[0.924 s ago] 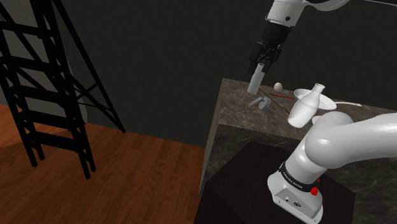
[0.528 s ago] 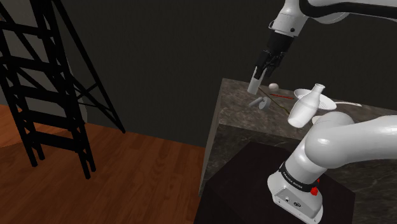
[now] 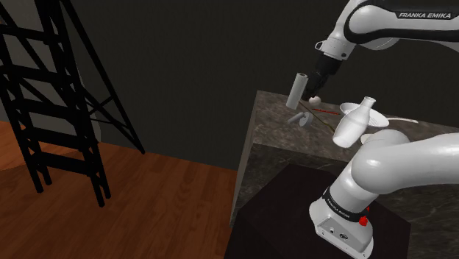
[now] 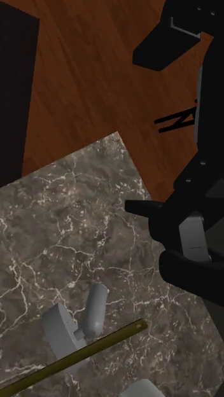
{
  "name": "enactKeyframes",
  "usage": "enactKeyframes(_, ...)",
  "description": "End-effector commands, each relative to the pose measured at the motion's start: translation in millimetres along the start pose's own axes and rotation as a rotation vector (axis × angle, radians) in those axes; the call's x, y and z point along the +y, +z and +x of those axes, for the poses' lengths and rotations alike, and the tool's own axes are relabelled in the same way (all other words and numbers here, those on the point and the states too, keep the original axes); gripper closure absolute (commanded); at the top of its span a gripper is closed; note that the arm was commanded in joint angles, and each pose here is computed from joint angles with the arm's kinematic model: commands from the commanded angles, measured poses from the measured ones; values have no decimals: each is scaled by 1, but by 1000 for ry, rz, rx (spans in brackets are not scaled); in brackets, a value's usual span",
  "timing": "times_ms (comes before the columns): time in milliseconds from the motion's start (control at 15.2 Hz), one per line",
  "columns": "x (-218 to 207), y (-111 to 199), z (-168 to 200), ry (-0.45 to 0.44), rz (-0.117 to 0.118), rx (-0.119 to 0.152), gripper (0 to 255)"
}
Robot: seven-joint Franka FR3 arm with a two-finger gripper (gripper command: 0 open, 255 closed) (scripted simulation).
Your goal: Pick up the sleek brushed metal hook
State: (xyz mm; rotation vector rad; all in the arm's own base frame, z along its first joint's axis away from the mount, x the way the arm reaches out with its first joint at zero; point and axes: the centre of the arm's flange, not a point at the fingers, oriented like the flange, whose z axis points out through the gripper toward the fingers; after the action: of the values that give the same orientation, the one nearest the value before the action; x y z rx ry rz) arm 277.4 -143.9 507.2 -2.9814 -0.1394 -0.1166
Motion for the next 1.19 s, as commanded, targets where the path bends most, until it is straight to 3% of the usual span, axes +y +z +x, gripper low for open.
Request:
enactKeyframes(0, 23, 15, -4, -42, 6, 8, 0)
enactKeyframes(1122, 230, 120, 14, -360, 62, 71, 0)
